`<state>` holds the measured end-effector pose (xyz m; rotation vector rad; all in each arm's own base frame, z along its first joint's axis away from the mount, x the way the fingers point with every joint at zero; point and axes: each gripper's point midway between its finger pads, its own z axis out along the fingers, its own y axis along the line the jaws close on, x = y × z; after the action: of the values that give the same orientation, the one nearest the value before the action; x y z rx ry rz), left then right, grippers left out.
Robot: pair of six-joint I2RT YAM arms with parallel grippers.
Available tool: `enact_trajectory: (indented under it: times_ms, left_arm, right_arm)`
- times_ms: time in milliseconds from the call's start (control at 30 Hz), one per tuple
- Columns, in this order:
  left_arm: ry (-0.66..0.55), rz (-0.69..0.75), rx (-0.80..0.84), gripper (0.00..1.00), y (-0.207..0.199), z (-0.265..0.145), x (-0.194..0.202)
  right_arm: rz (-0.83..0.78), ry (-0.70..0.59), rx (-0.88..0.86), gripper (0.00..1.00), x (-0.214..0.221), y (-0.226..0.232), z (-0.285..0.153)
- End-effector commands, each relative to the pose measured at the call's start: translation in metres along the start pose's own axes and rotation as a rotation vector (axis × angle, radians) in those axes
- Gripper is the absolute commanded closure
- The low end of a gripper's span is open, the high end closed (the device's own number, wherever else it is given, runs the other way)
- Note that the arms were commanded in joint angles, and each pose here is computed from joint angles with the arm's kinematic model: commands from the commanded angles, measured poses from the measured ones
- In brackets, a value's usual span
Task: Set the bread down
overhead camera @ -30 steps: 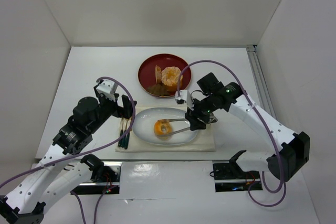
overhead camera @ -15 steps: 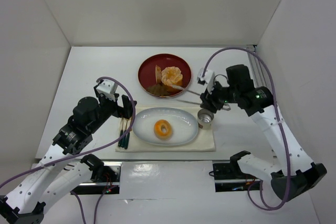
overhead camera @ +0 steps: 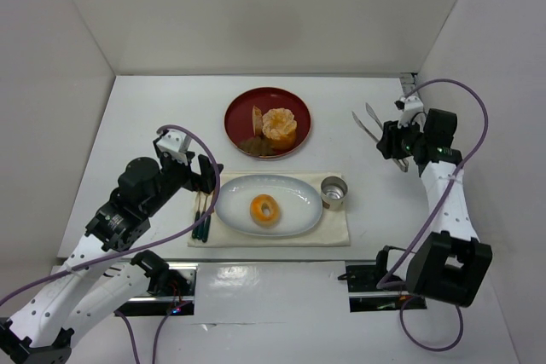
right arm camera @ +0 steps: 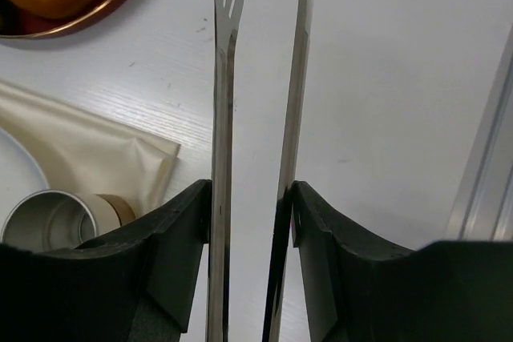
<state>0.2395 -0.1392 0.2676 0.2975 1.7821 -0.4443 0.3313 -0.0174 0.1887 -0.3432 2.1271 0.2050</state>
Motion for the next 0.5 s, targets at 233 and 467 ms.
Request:
enact_trajectory:
  times_ms: [233, 467]
  left_arm:
    - [-0.065, 0.015, 0.04, 0.0, -0.007, -0.001, -0.015]
    - [-0.065, 0.015, 0.04, 0.0, -0.007, -0.001, -0.015]
  right_arm:
    - [0.177, 0.002, 0.139, 0.47, 0.025, -0.045, 0.054]
    - [0.226, 0.109, 0.216, 0.46, 0.054, -0.057, 0.084]
